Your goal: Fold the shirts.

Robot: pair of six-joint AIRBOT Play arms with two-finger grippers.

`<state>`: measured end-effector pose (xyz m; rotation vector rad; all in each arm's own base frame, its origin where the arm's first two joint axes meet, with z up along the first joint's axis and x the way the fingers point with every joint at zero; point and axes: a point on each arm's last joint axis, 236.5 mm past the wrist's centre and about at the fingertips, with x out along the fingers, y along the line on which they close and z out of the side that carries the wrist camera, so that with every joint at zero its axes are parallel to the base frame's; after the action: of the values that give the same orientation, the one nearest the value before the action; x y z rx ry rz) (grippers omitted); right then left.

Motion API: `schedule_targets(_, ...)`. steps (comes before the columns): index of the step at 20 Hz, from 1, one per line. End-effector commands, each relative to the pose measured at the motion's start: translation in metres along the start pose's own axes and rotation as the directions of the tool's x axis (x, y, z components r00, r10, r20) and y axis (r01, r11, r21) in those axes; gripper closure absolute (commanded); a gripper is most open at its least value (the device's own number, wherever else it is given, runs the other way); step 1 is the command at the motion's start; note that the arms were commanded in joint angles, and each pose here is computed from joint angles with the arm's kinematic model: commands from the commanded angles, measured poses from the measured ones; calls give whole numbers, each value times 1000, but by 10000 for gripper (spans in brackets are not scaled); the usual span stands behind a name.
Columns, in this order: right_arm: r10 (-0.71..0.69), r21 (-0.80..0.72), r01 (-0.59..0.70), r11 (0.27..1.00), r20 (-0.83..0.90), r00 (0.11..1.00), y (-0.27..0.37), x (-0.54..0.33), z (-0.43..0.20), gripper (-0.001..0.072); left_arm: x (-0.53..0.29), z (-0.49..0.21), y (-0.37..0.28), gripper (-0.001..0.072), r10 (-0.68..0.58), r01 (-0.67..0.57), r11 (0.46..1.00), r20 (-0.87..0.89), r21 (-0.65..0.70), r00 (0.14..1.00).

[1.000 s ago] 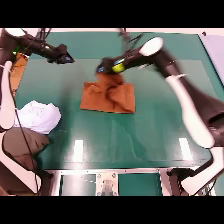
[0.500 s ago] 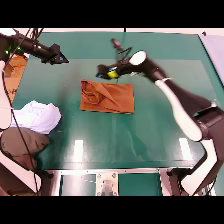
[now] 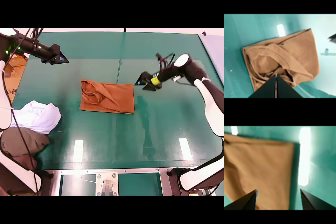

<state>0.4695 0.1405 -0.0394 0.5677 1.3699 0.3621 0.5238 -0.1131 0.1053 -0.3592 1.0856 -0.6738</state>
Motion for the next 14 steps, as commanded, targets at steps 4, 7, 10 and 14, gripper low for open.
schedule_targets(4,174,39,-170,985,-174,969,12,91,-63,115,0,0,0,681,1,-1,1000,2,0,1000)
schedule_targets(7,233,4,-235,972,-168,958,47,104,-67,345,0,0,0,681,1,-1,1000,2,0,1000)
schedule_targets(10,261,-70,-269,960,-109,959,73,85,-38,695,0,0,0,681,1,-1,1000,1,0,1000)
schedule_targets(14,341,-197,-319,927,92,935,110,-35,36,696,0,0,0,681,1,-1,1000,0,0,1000)
